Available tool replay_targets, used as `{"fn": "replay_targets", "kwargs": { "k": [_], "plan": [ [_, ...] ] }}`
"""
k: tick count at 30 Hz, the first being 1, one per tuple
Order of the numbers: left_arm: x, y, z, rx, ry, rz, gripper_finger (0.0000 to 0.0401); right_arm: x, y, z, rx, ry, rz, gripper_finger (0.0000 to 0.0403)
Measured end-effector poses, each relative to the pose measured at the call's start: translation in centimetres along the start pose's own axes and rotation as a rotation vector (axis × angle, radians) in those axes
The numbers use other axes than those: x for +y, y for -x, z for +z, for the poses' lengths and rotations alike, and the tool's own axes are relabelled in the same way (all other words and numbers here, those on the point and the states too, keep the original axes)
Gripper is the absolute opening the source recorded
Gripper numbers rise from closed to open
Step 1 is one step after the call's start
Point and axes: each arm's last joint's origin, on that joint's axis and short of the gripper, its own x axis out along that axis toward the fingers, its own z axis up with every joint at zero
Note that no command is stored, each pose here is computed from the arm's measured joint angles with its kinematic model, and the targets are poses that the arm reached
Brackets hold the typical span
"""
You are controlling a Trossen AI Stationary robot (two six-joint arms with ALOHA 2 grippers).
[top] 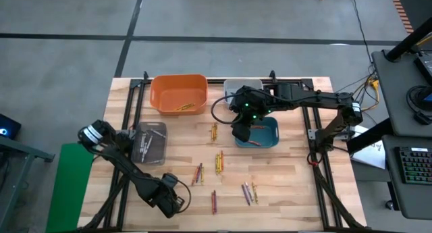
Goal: Sort crayons
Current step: Put the white crayon into the black bin
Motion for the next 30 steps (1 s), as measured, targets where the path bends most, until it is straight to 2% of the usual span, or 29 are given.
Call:
{"fn": "replay_targets", "kwargs": {
  "k": [6,14,18,22,30],
  "plan": [
    [-0.1,-0.6,0.0,-0.005,0.007,0.023,0.0097,0.0,0.0,0.0,0.000,0.000,0.000,0.0082],
    [0.0,-0.6,-0.1,-0.019,0.031,0.027,0.0014,0.0,0.0,0.0,0.000,0.011,0.000,0.0082],
    [-0.4,0.0,-0.2,-0.025,0.022,0.047,0.0008,0.0,0.0,0.0,0.000,0.027,0.000,0.0082],
    [-1.3,1.9,-0.4,-0.012,-0.026,0.057,0.0003,0.0,0.0,0.0,0.000,0.041,-0.001,0.0082],
    [-2.5,8.0,-0.7,-0.003,-0.220,0.090,0.0002,0.0,0.0,0.0,0.000,0.065,-0.001,0.0082]
  ]
}}
